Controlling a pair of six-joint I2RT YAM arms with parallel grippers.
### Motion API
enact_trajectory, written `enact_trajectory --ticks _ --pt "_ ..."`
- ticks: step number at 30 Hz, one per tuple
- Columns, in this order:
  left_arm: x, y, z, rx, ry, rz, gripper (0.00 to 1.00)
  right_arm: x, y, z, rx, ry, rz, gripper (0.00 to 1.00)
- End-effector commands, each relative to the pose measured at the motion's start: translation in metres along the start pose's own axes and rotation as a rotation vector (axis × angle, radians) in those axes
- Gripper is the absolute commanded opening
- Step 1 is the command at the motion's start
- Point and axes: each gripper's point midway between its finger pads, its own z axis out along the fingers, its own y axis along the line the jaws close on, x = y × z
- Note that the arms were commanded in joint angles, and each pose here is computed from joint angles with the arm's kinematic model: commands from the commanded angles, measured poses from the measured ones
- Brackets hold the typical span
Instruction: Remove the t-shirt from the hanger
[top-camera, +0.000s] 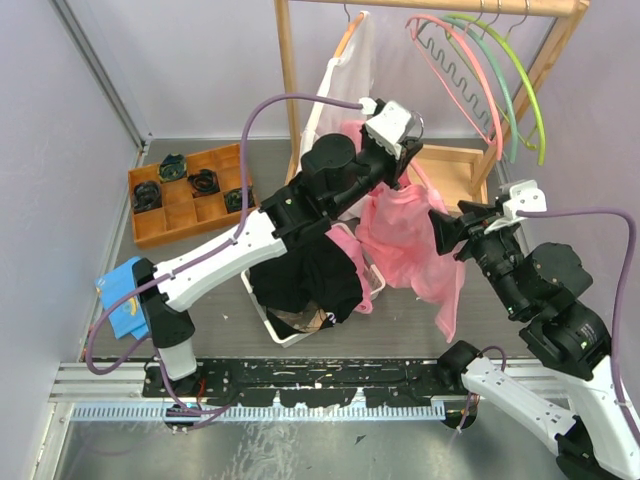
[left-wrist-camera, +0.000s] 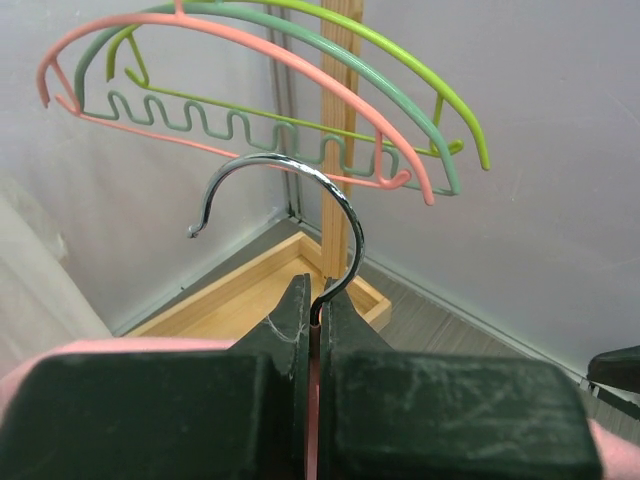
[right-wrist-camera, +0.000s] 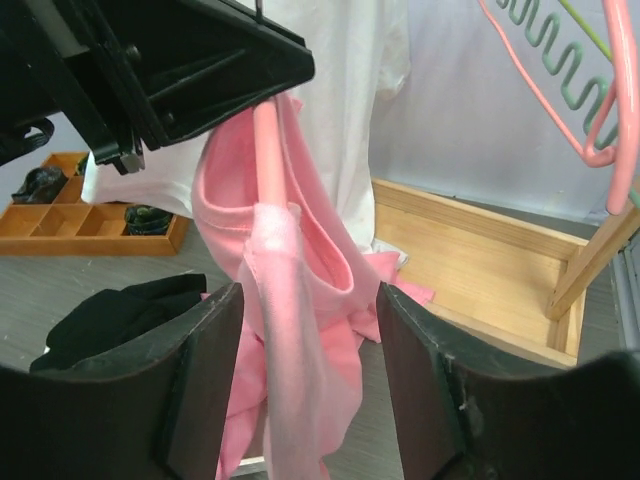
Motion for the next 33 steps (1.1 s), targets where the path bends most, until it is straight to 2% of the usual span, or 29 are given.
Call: enact_trajectory --ticks 1,6,18,20,23,25,26,27,29,33 --pt "-0.06 0.021 -0.009 -0.074 -0.117 -0.053 0.0 -0.013 -0.005 -0.004 0.031 -0.028 0.048 0.65" --pt "-0.077 0.035 -0.011 -0.104 -0.129 -0.066 0.0 -0.006 -0.001 -0.014 0.0 -0.022 0.081 0.68" --pt "-0.097 0.06 -0.012 -0.153 -0.142 -0.074 0.0 0.027 -0.006 -0.027 0.011 0.042 0.102 0.67" --pt "-0.098 0.062 -0.013 -0.158 -0.141 -0.074 0.0 0.028 -0.007 -0.029 0.012 0.042 0.107 0.6" --pt "-0.099 0.066 -0.013 -0.169 -0.143 -0.078 0.0 0.033 -0.007 -0.032 0.011 0.052 0.112 0.44" --pt "-0.101 0.07 -0.014 -0.178 -0.147 -0.083 0.0 0.036 -0.008 -0.033 0.014 0.06 0.115 0.29" --pt "-0.103 0.072 -0.015 -0.185 -0.151 -0.086 0.0 0.038 -0.008 -0.034 0.016 0.065 0.115 0.17" --pt "-0.104 0.073 -0.015 -0.188 -0.152 -0.09 0.0 0.04 -0.008 -0.035 0.017 0.07 0.117 0.1" --pt "-0.106 0.077 -0.017 -0.201 -0.156 -0.096 0.0 0.045 -0.008 -0.035 0.02 0.082 0.121 0.05" --pt "-0.114 0.083 -0.02 -0.218 -0.173 -0.113 0.0 0.059 -0.005 -0.033 0.012 0.129 0.126 0.06"
